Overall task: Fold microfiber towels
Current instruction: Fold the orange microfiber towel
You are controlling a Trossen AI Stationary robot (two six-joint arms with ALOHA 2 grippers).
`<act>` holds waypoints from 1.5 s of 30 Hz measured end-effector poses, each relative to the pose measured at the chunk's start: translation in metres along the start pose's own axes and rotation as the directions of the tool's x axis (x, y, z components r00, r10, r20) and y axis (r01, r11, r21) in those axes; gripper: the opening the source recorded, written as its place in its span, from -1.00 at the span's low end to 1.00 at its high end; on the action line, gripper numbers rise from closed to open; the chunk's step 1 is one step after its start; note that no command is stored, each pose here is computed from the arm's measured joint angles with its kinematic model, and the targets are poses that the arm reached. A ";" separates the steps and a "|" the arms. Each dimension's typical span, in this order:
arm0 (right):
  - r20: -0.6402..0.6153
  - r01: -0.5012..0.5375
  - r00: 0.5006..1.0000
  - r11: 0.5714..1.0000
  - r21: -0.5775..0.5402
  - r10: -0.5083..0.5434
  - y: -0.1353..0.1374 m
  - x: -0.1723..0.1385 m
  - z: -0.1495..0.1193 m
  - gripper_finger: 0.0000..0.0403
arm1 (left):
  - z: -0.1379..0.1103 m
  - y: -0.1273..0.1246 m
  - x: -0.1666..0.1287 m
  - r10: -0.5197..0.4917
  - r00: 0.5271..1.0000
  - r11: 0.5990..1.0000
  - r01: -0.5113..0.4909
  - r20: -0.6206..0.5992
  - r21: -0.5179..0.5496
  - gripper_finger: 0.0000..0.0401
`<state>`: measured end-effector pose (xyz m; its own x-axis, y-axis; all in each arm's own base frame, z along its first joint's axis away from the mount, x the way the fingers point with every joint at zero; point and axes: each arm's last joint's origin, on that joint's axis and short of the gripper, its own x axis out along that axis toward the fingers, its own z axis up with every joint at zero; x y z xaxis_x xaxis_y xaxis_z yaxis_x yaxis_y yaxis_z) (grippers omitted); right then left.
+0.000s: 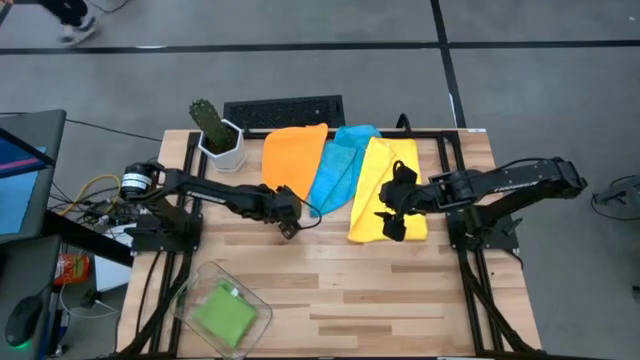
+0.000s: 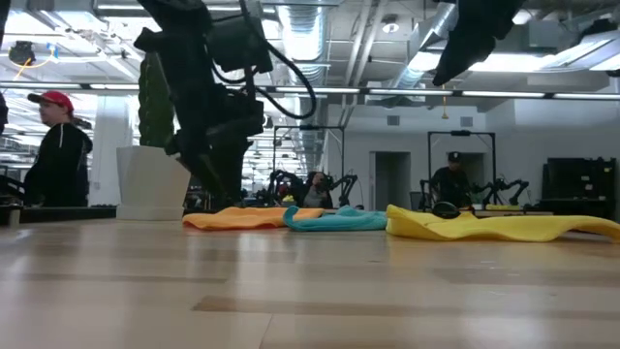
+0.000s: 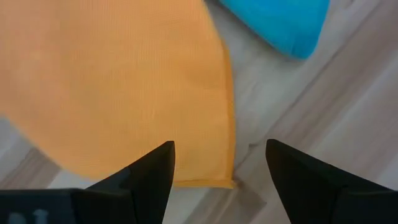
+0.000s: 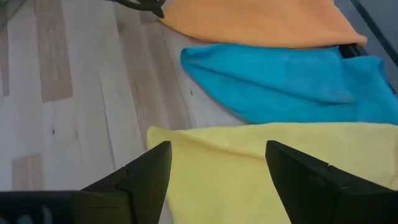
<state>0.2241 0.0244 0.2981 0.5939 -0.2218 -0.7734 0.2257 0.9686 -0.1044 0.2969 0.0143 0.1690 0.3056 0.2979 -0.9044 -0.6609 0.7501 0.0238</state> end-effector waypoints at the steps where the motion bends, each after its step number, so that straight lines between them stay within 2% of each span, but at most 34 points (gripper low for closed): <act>1: 0.001 0.000 1.000 1.000 -0.004 0.000 0.000 0.000 0.000 0.42 | 0.000 0.000 0.000 -0.015 1.000 1.000 0.015 -0.006 0.009 0.22; 4: -0.001 0.004 1.000 1.000 0.002 -0.004 -0.002 0.001 0.000 0.42 | -0.003 -0.002 0.003 -0.054 0.999 0.998 0.054 -0.006 0.037 0.22; 11: -0.007 0.029 1.000 0.995 0.091 -0.029 -0.010 0.003 0.002 0.42 | -0.032 0.010 0.020 -0.001 0.996 0.997 0.007 -0.085 0.073 0.22; 15: 0.001 0.034 0.999 0.989 0.146 -0.035 -0.012 0.003 0.003 0.42 | -0.038 0.017 0.026 -0.003 0.996 0.998 0.009 -0.094 0.066 0.16; 18: 0.019 0.030 0.999 0.987 0.158 -0.033 -0.012 0.004 0.005 0.42 | -0.043 0.023 0.031 -0.037 0.992 0.997 0.044 -0.118 0.058 -0.13; 22: 0.041 0.023 0.999 0.986 0.165 -0.030 -0.012 0.004 0.007 0.42 | -0.043 0.026 0.033 -0.028 0.994 0.996 0.038 -0.105 0.086 -0.73; 24: 0.043 0.022 0.999 0.986 0.165 -0.029 -0.012 0.004 0.007 0.42 | -0.040 0.026 0.034 -0.048 0.994 0.995 0.057 -0.102 0.086 -0.92; 29: 0.079 0.016 0.996 0.984 0.177 -0.030 -0.014 0.004 0.011 0.42 | -0.023 0.019 0.015 -0.106 0.983 0.993 0.112 -0.147 0.032 -0.99; 32: 0.148 0.010 0.988 0.988 0.153 -0.032 -0.016 0.008 0.019 0.42 | -0.002 0.011 -0.020 -0.161 0.981 0.986 0.164 -0.110 0.013 -1.00; 35: 0.227 0.012 0.973 0.993 0.121 -0.039 -0.020 0.013 0.024 0.42 | 0.014 0.011 -0.057 -0.157 0.984 0.987 0.159 -0.086 0.014 -1.00; 38: 0.268 -0.004 0.963 0.993 0.115 -0.027 -0.027 0.020 0.025 0.42 | 0.028 0.013 -0.094 -0.133 0.990 0.991 0.131 0.039 0.041 -1.00; 42: 0.275 -0.043 0.961 0.992 0.122 0.008 -0.035 0.022 0.027 0.42 | 0.021 0.016 -0.090 -0.070 0.996 0.983 0.059 0.058 0.173 -0.98; 45: 0.269 -0.052 0.963 0.991 0.126 0.016 -0.038 0.023 0.027 0.42 | 0.016 0.017 -0.073 -0.113 0.993 0.974 0.102 0.045 0.203 -0.87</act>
<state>0.2498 -0.0206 0.3010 0.7836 -0.2281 -0.5779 0.2899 0.9569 0.0152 0.2740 0.0146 0.2425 0.4086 0.2373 -0.8813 -0.4735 0.8806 0.0176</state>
